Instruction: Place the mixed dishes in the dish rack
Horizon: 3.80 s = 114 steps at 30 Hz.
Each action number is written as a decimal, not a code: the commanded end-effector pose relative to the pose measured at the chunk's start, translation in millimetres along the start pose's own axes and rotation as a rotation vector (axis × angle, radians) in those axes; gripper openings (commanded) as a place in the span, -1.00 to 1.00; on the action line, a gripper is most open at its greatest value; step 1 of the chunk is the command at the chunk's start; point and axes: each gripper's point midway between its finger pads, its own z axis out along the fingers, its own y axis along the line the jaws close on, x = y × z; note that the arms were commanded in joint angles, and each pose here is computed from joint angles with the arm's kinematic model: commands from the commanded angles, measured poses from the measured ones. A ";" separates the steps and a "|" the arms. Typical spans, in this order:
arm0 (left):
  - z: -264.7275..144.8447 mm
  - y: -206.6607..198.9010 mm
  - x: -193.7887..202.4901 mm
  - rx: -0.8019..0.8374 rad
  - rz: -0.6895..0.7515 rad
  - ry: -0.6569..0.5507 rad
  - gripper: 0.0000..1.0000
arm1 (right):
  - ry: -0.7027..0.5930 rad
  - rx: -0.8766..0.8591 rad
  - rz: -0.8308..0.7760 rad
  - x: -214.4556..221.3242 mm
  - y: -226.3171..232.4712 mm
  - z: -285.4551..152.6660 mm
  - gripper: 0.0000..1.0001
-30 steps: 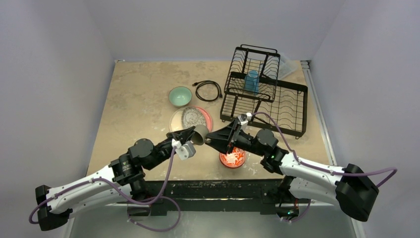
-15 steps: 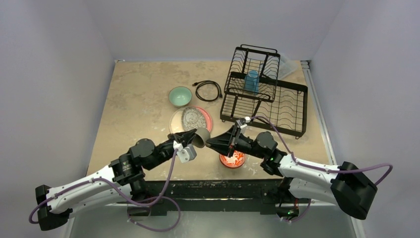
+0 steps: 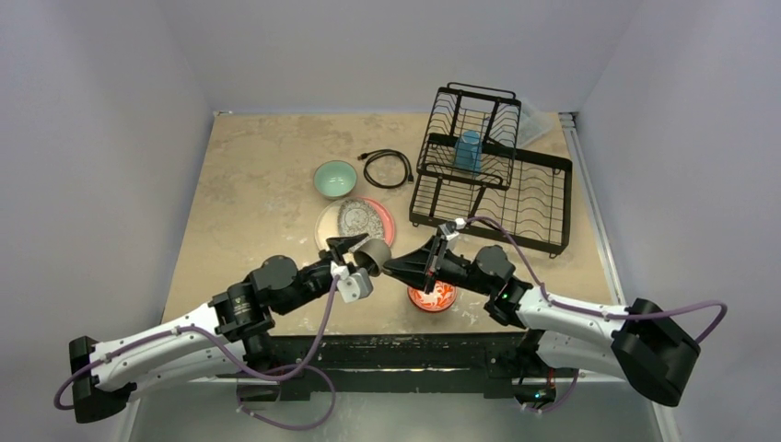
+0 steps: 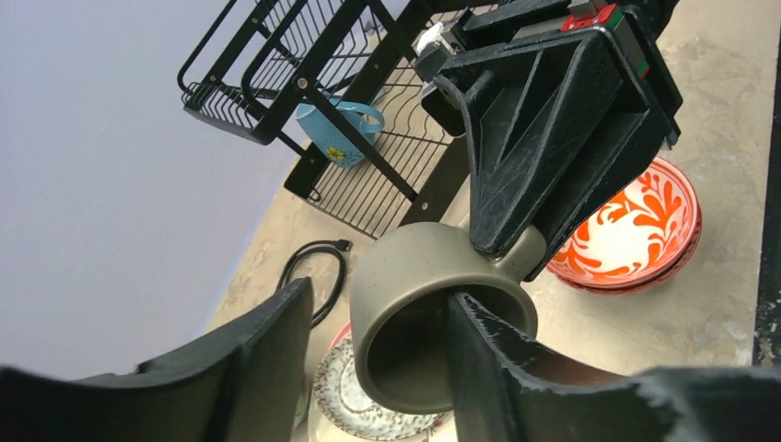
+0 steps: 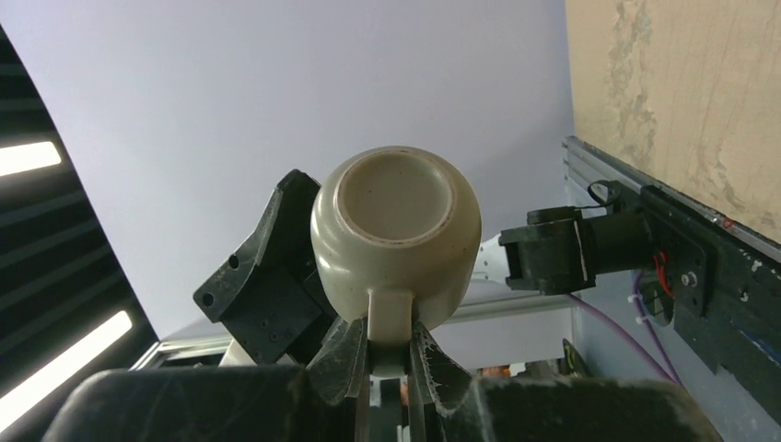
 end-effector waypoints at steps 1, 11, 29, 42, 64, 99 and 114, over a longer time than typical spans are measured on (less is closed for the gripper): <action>-3.2 19.6 -27.5 -0.063 -0.034 -0.075 0.16 | -0.019 -0.069 -0.089 2.6 18.7 -5.9 -1.00; -55.2 121.4 -5.4 -0.660 -0.075 0.102 0.92 | -0.238 0.161 -0.402 -25.8 11.2 -29.1 -1.00; -57.7 121.4 1.8 -0.667 -0.081 0.150 0.96 | -1.018 0.800 -1.136 -105.5 156.7 -214.9 -1.00; -25.1 80.4 -9.7 -0.391 -0.244 0.091 1.00 | -1.409 1.421 -1.095 -193.8 138.1 -269.6 -1.00; -11.3 82.3 -4.7 -0.286 -0.421 0.086 1.00 | -1.110 0.900 -1.583 -307.1 67.7 -233.4 -1.00; -11.3 79.7 -5.9 -0.276 -0.419 0.067 1.00 | -0.733 1.179 -1.283 -402.6 -43.9 -257.1 -0.76; -6.8 76.1 -2.0 -0.261 -0.419 0.083 1.00 | -0.751 1.166 -1.265 -383.1 -26.0 -256.8 -0.06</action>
